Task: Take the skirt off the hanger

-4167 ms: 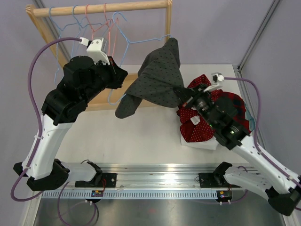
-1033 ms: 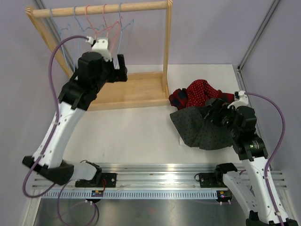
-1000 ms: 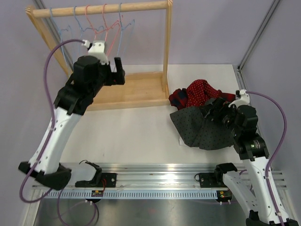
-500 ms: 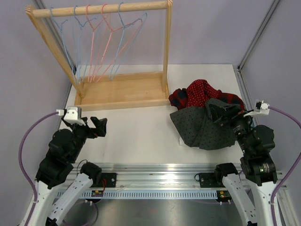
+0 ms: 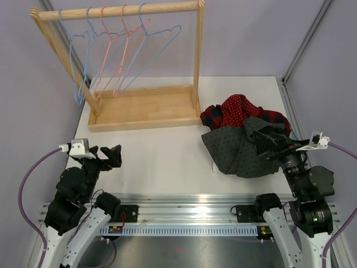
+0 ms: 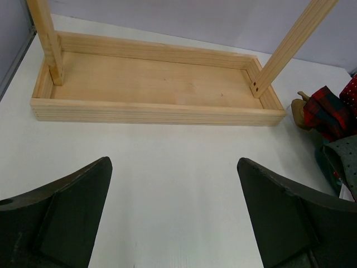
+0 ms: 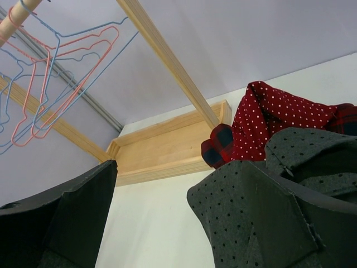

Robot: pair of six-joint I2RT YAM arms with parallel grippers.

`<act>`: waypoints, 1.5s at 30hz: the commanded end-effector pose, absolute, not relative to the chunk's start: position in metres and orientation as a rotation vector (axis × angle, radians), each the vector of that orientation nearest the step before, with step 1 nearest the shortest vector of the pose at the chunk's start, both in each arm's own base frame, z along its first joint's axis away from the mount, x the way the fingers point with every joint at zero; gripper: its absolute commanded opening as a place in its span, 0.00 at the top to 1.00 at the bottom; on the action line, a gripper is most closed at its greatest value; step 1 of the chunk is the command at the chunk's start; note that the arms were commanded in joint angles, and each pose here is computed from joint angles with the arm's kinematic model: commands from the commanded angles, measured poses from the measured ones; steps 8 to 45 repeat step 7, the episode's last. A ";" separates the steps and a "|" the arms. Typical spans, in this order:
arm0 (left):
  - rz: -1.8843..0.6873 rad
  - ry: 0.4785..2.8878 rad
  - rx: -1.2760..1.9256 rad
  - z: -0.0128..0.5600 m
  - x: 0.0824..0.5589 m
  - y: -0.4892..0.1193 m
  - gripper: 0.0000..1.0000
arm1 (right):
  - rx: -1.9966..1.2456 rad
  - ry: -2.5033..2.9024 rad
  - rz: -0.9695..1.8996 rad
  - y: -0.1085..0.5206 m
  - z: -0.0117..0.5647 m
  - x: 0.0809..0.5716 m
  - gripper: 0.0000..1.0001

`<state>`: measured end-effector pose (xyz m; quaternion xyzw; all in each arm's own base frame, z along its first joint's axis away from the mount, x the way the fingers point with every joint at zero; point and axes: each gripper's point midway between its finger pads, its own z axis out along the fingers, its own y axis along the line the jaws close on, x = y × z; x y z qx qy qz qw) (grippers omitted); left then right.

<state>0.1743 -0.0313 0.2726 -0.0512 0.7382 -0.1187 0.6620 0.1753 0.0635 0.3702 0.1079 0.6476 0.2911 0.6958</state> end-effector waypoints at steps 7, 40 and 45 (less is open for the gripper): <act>-0.252 1.665 -0.196 0.276 0.186 -0.028 0.01 | 0.178 1.454 0.639 0.068 0.381 0.174 0.01; -0.252 1.665 -0.196 0.276 0.186 -0.028 0.01 | 0.178 1.454 0.639 0.068 0.381 0.174 0.01; -0.252 1.665 -0.196 0.276 0.186 -0.028 0.01 | 0.178 1.454 0.639 0.068 0.381 0.174 0.01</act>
